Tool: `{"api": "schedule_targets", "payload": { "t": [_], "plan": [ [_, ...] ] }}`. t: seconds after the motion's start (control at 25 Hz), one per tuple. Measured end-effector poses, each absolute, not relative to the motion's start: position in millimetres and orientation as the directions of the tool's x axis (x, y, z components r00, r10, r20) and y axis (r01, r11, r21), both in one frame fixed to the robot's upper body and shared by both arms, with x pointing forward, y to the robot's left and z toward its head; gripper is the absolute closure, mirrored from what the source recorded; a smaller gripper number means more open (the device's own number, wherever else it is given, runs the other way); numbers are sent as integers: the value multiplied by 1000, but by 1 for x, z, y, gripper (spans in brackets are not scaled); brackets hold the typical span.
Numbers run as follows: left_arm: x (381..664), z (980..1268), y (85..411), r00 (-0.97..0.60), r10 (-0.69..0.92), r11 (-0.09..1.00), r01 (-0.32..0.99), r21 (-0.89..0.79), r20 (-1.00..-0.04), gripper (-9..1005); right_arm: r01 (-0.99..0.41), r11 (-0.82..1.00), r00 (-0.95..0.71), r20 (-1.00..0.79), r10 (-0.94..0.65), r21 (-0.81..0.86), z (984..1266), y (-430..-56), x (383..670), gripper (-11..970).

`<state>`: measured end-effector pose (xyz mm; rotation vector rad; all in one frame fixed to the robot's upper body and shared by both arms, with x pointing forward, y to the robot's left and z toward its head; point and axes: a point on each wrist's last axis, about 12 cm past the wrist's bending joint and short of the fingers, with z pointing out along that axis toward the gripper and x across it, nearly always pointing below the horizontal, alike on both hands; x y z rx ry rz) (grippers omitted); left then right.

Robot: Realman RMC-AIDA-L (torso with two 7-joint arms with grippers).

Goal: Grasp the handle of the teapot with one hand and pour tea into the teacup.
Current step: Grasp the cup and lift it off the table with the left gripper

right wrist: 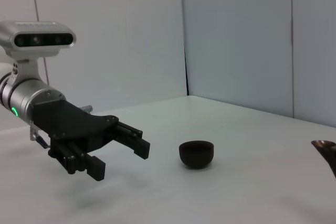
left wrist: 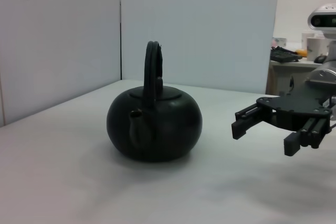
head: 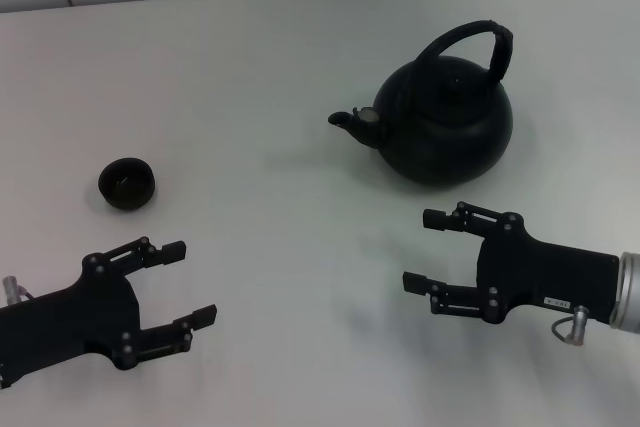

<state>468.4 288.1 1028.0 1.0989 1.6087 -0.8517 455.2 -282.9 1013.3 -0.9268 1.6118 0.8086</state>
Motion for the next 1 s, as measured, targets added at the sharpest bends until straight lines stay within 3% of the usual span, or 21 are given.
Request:
{"api": "schedule_targets", "payload": {
  "t": [1.0],
  "plan": [
    [470,1029,287,-110,247,358,933,-14,-963,197,-883,465,-149,-978,-148,65,1016,-280,459,167]
  ]
}}
